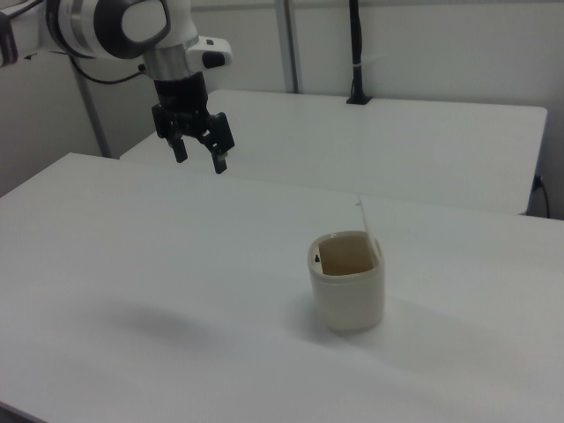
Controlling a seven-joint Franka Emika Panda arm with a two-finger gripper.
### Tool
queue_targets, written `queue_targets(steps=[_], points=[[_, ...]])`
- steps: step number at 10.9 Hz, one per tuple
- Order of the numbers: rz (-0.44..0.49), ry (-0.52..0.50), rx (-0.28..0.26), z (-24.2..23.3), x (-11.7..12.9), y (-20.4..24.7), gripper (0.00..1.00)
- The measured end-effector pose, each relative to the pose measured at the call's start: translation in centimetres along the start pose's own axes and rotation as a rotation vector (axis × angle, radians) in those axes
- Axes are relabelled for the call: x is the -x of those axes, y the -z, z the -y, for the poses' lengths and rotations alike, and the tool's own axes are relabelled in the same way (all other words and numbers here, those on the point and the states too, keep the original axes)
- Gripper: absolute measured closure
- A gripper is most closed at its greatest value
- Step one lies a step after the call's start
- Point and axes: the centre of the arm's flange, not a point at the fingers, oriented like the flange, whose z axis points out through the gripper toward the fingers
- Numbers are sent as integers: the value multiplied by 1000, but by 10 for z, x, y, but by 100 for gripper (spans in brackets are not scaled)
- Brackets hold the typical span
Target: Close the trash bin
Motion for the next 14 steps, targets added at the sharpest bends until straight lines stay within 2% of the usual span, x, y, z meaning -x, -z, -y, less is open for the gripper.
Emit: queue_targets(steps=[10, 11, 13, 14], points=[[23, 26, 1, -14, 6, 4, 1], [23, 26, 1, -14, 6, 4, 8], [23, 26, 0, -14, 6, 4, 49], [23, 12, -19, -14, 6, 4, 69]])
